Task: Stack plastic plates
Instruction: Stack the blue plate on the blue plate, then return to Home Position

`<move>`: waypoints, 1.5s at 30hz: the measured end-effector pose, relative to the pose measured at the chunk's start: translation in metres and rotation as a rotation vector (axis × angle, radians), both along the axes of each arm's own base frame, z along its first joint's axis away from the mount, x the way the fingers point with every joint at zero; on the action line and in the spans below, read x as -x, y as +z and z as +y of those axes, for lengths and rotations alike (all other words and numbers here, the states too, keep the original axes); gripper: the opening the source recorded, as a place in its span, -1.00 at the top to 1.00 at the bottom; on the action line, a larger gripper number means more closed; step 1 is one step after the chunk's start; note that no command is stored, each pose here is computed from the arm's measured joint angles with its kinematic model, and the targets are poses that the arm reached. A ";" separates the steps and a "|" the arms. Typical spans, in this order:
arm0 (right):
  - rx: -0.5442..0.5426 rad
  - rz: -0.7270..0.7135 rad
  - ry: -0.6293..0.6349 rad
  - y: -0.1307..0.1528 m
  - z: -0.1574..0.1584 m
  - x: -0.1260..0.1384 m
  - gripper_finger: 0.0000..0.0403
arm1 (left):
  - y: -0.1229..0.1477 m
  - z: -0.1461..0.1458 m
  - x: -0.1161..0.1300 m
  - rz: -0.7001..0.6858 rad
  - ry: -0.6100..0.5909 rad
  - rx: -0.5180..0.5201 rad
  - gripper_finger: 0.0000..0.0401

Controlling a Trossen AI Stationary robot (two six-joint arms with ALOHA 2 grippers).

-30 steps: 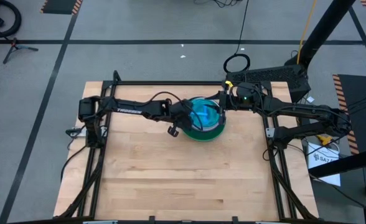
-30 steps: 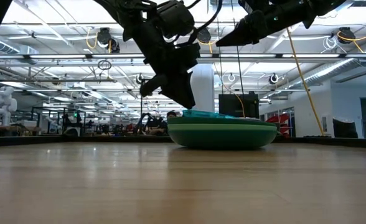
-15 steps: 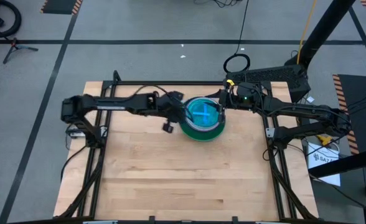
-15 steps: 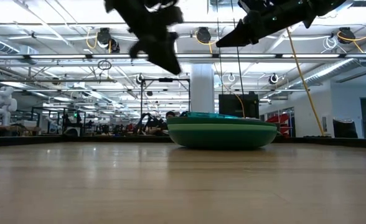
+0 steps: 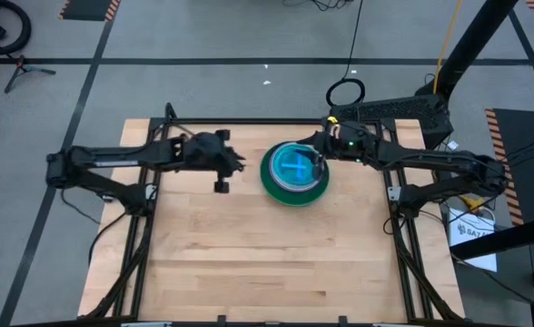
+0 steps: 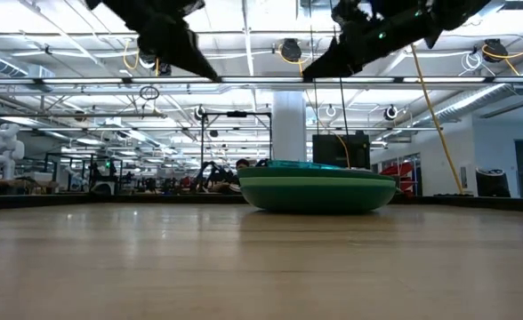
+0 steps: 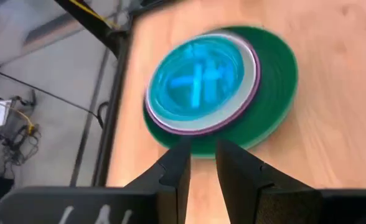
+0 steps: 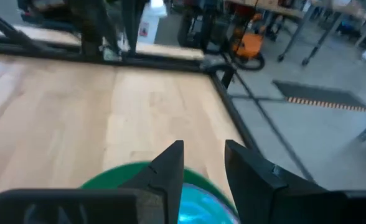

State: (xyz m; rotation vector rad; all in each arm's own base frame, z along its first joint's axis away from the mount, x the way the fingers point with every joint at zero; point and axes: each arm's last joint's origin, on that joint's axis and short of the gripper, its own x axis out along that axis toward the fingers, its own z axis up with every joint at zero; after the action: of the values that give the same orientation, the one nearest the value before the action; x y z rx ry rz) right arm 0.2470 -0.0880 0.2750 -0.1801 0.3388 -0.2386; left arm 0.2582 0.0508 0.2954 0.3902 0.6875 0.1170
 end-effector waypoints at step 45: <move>-0.268 0.431 -0.126 -0.087 -0.016 -0.027 0.99 | -0.023 -0.027 0.068 -0.093 0.206 0.112 0.60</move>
State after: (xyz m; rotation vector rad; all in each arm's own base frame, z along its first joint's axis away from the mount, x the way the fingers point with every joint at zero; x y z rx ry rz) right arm 0.2744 -0.1043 0.1880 0.0575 0.8065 -0.2755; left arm 0.1899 0.0235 0.2722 0.2040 0.6383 0.2890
